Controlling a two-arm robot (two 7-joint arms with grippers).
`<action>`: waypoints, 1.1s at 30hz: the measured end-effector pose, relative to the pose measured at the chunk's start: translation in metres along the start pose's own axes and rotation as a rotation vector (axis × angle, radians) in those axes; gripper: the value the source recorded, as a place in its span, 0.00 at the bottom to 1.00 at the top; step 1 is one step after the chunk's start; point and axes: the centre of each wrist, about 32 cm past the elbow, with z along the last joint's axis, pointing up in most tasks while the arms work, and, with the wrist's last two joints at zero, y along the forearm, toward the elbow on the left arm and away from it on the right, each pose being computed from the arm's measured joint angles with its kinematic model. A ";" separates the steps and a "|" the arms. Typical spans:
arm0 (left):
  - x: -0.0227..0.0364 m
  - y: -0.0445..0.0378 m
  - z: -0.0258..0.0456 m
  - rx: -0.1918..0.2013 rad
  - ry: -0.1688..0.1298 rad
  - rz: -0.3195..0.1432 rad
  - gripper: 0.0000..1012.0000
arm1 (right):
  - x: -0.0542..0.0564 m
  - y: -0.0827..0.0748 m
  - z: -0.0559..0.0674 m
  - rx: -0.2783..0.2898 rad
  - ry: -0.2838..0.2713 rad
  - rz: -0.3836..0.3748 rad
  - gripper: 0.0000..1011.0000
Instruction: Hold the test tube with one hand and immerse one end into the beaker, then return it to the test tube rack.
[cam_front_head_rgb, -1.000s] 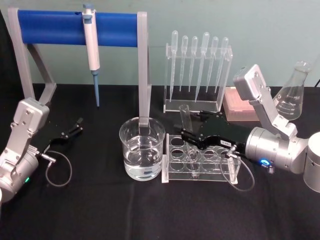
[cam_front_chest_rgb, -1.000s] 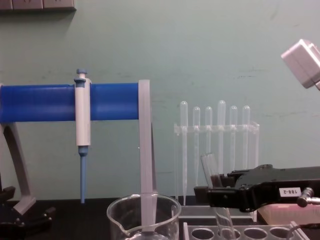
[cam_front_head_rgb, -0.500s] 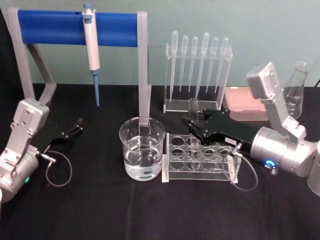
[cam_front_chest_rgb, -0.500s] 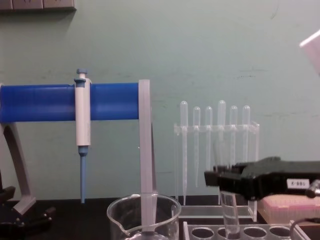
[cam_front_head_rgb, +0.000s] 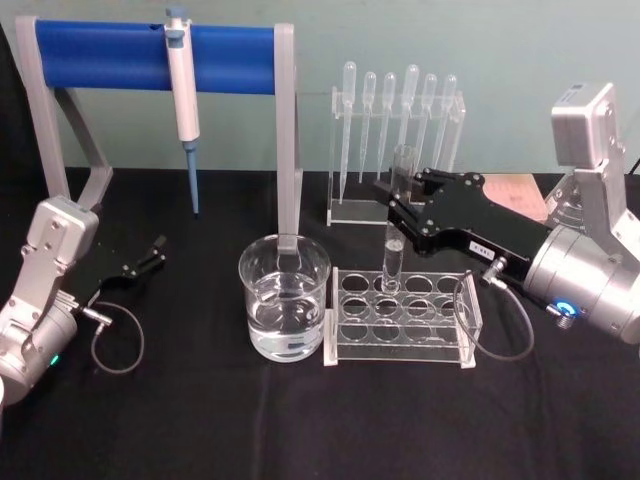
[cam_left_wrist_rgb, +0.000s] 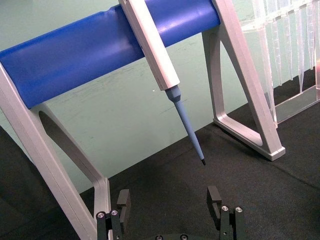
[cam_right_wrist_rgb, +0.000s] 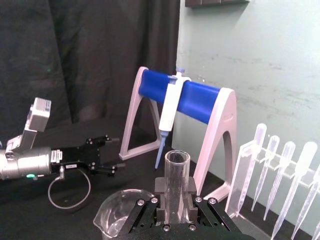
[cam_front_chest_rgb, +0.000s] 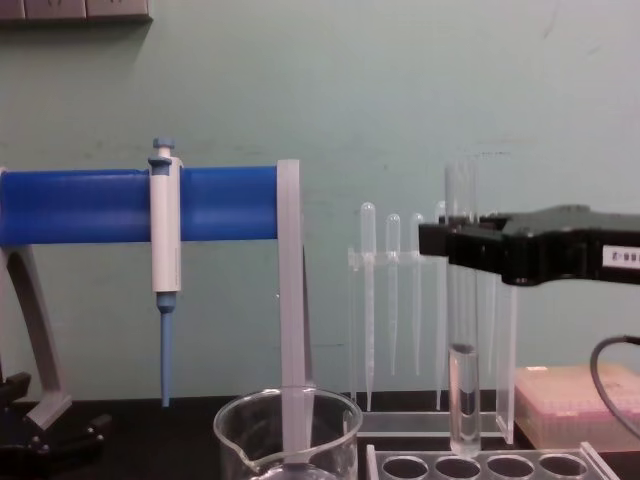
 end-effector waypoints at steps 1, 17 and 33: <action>0.0000 0.0000 0.0000 0.000 0.000 0.000 0.99 | 0.000 0.000 0.001 0.001 -0.001 0.000 0.23; 0.0000 0.0000 0.0000 0.000 0.000 0.000 0.99 | 0.000 0.001 0.002 0.003 -0.002 0.000 0.23; 0.0000 0.0000 0.0000 0.000 0.000 0.000 0.99 | 0.000 0.000 0.002 0.003 -0.002 -0.001 0.23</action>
